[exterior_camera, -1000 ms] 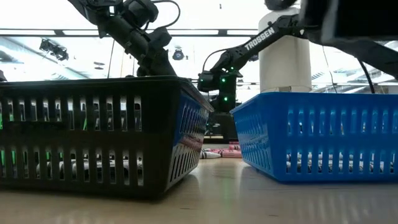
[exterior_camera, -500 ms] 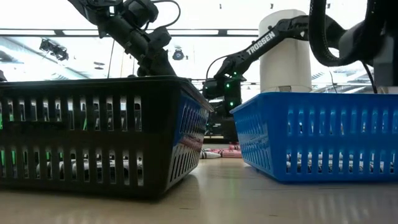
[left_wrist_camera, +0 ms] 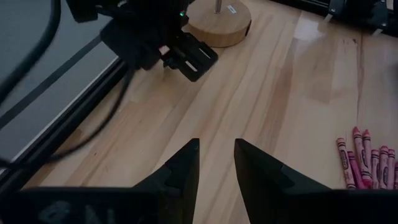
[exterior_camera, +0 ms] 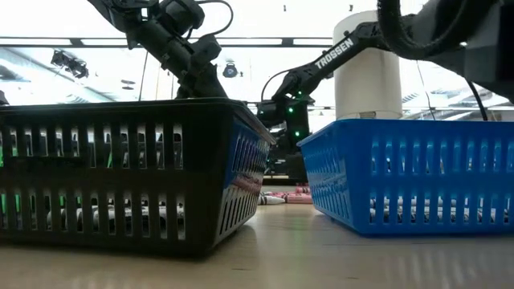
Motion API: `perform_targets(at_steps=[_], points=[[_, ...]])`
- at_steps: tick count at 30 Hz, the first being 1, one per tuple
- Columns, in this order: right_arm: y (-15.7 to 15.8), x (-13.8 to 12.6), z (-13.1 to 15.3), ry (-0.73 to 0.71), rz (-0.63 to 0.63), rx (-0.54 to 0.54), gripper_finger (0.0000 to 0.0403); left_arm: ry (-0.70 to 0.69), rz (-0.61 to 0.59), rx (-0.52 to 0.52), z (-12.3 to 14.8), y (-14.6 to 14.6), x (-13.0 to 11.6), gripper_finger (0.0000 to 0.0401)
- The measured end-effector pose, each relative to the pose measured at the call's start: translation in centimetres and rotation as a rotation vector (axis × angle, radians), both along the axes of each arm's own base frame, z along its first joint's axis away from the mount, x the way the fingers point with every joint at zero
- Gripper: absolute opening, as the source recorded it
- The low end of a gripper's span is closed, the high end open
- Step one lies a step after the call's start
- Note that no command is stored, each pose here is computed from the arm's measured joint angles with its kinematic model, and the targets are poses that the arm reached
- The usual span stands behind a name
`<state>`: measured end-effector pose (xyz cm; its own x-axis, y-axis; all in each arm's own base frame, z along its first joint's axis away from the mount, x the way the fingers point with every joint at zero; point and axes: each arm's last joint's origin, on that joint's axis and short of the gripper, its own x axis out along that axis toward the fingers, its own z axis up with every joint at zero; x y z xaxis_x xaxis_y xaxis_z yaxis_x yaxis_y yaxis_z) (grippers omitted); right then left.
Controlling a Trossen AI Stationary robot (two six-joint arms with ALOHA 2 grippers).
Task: Sort crayons
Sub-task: Put the red crayon into the right blue basket
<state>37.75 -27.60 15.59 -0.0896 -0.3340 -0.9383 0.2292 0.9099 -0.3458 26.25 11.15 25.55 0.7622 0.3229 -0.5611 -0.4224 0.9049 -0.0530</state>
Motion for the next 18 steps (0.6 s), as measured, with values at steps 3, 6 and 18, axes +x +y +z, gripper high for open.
perform_targets(at_steps=[3,6,18], points=[[0.5,0.4,0.0,0.015,0.027,-0.028,0.0219,-0.002,0.002,-0.004,0.0,0.0,0.0,0.011],[0.5,0.6,0.1,0.043,0.045,-0.069,0.0217,-0.003,0.004,-0.006,0.0,0.0,0.0,0.011],[-2.2,-1.2,-0.1,-0.062,-0.009,0.019,0.021,-0.003,0.007,-0.011,0.0,0.0,0.0,0.011]])
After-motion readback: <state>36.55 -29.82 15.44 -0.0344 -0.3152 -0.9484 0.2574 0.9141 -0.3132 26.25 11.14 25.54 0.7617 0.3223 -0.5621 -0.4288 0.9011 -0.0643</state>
